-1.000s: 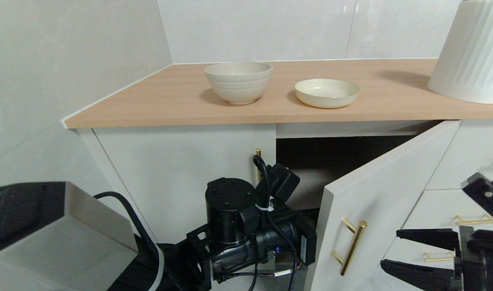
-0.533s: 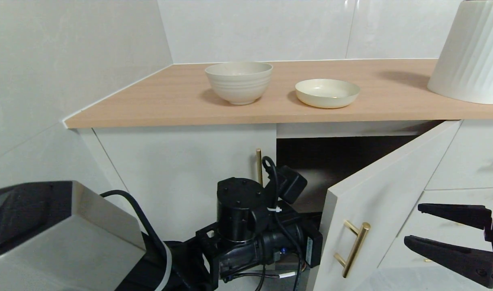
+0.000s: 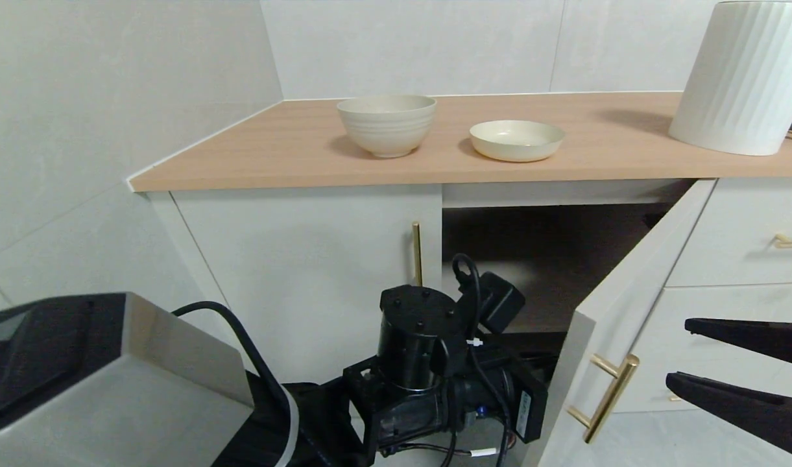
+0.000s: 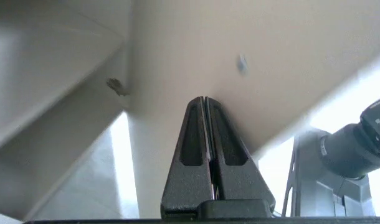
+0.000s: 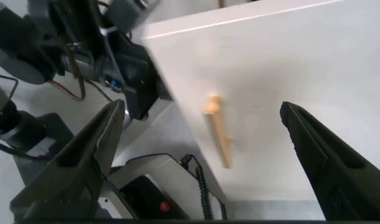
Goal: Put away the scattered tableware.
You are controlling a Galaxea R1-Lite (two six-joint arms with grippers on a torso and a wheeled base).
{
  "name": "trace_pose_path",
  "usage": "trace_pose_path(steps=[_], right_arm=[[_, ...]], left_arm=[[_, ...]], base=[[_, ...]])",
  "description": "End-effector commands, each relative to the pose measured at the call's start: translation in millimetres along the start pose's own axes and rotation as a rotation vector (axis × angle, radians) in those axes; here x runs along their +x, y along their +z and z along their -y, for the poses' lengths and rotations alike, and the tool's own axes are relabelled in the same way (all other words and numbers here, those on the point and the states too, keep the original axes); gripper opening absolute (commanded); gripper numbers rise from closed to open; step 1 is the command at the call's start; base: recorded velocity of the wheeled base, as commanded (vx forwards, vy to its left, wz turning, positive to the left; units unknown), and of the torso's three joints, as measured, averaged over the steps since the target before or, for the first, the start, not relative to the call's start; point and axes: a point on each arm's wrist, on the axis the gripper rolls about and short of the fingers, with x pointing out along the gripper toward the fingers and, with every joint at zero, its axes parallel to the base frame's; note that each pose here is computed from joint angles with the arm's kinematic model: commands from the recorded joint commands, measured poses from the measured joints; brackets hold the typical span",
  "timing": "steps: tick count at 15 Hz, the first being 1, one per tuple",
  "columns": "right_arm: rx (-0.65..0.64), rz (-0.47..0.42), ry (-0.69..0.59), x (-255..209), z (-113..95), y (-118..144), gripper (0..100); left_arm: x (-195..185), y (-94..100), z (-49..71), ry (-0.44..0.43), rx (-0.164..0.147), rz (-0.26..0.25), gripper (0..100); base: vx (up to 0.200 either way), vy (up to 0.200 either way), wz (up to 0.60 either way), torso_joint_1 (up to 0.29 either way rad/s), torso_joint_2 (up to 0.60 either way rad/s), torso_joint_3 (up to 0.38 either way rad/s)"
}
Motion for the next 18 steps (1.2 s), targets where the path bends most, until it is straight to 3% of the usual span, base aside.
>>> trace_pose_path(steps=[1, 5, 7, 9, 14, 17, 18], right_arm=[[-0.002, 0.004, 0.001, -1, 0, 0, 100], [-0.006, 0.016, 0.001, -1, -1, 3, 100], [-0.012, 0.033, 0.001, -5, -2, 4, 100], [-0.017, 0.049, 0.003, -8, -3, 7, 100], [-0.026, 0.075, 0.005, -13, -5, 11, 100], [-0.028, 0.079, 0.006, -14, -6, 11, 100], [-0.029, 0.085, 0.003, -15, -6, 12, 100]], left_arm=[[7, -1.9, -3.5, 0.008, -0.003, -0.008, 0], [22, 11.2, -5.4, 0.012, -0.017, -0.012, 0], [25, 23.4, -2.8, 0.012, -0.076, -0.009, 0], [23, 28.3, 0.3, 0.012, -0.087, -0.018, 0], [28, 34.0, 18.1, -0.011, -0.132, -0.034, 0], [39, 34.3, 15.6, -0.012, -0.133, -0.025, 0], [46, 34.2, 11.0, -0.005, -0.149, -0.027, 0]], base=[[0.0, 0.0, 0.0, 0.0, 0.0, 0.0], [0.0, 0.0, 0.0, 0.0, 0.0, 0.0], [0.0, 0.0, 0.0, 0.0, 0.0, 0.0], [0.0, 0.0, 0.0, 0.0, 0.0, 0.0], [-0.2, 0.0, 0.0, 0.008, 0.0, 0.0], [0.0, 0.0, 0.0, 0.0, 0.0, 0.0], [0.0, 0.0, 0.0, 0.0, 0.0, 0.0]])
